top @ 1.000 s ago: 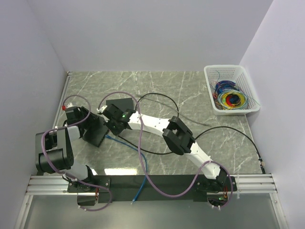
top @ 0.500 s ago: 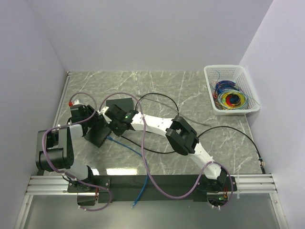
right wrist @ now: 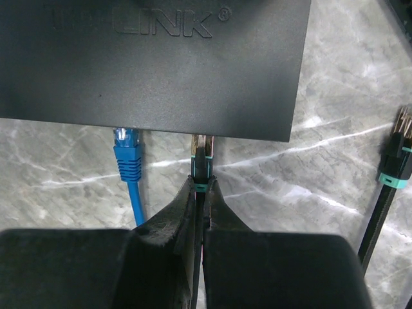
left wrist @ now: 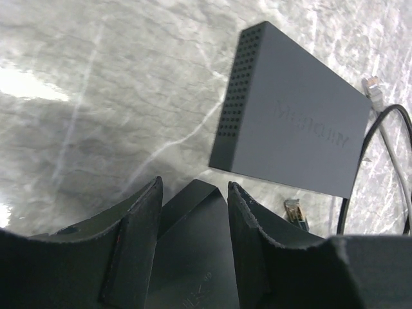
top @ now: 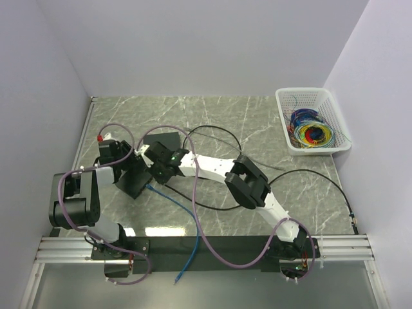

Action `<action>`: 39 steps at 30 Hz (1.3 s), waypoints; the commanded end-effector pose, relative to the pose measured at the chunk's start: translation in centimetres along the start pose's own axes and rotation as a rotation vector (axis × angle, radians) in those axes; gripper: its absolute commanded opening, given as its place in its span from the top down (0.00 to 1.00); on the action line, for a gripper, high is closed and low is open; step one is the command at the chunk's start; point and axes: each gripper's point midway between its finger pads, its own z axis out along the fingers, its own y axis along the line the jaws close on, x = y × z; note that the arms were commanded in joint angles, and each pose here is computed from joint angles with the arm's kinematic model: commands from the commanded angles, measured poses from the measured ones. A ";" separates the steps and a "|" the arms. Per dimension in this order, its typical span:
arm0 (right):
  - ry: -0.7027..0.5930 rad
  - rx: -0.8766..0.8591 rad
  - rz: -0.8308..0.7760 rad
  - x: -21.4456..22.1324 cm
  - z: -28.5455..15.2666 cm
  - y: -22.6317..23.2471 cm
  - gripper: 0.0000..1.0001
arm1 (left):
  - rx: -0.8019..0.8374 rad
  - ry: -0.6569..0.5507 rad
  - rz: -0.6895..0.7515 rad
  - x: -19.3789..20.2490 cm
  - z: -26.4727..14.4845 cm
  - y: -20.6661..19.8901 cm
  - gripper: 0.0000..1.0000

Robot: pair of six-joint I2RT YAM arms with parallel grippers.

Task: Insert the plug into the switch port

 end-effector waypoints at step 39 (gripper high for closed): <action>-0.460 -0.159 -0.189 -8.5 -7.0 -5.3 1.00 | 0.145 0.365 -0.099 13.1 -2.3 -4.4 0.52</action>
